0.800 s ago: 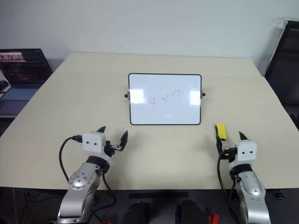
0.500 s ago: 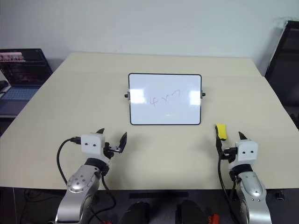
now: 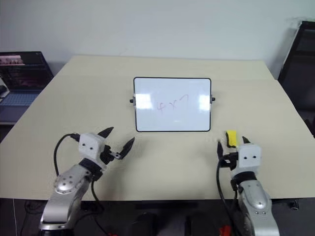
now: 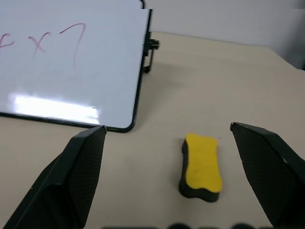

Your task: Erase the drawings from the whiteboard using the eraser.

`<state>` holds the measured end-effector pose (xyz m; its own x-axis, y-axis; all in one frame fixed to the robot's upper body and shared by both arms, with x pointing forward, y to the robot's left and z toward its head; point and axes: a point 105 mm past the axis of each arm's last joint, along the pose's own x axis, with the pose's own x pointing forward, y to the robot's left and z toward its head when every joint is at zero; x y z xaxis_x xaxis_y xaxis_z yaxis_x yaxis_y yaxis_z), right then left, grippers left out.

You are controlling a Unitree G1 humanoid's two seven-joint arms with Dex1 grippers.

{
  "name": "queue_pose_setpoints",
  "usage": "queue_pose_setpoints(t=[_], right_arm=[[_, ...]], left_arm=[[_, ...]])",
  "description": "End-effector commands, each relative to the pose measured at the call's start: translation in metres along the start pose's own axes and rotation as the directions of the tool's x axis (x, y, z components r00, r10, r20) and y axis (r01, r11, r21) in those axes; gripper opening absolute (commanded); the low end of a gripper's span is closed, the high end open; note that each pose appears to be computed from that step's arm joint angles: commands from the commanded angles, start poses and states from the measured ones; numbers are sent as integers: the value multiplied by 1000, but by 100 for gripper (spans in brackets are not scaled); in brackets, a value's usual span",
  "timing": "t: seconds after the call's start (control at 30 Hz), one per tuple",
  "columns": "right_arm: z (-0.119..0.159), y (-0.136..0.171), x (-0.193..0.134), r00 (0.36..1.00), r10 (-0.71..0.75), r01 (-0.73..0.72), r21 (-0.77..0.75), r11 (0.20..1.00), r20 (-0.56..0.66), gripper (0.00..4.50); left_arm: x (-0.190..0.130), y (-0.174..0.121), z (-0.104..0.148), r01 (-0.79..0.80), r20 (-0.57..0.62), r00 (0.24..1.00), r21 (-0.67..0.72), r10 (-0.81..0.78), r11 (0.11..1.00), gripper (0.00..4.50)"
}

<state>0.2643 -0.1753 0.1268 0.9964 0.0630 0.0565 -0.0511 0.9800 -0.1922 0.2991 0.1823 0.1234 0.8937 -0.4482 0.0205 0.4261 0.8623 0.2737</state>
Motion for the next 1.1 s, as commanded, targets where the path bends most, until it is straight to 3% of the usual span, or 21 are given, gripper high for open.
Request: queue_pose_setpoints(t=[0.03, 0.13, 0.3, 0.57, 0.9, 1.1], right_arm=[[29, -7, 1, 998, 0, 0, -7, 1000, 65, 446], [37, -21, 8, 996, -35, 34, 6, 999, 76, 446], [16, -27, 19, 995, -26, 36, 99, 994, -92, 446], [13, -46, 48, 986, -58, 88, 196, 977, -155, 446], [-8, -46, 67, 962, -38, 94, 196, 976, -272, 446], [-16, -39, 68, 955, -25, 87, 197, 977, -296, 446]], left_arm=[[11, -19, 28, 197, 81, 977, -7, -196, 980, 450], [20, -29, 45, 364, 117, 925, 5, -362, 931, 450], [33, -46, 58, 577, 97, 808, 74, -582, 813, 450], [38, -66, 66, 835, -9, 545, 96, -838, 542, 450], [68, -82, 94, 881, 4, 436, 203, -900, 428, 450], [72, -78, 91, 883, -13, 423, 230, -906, 409, 450]])
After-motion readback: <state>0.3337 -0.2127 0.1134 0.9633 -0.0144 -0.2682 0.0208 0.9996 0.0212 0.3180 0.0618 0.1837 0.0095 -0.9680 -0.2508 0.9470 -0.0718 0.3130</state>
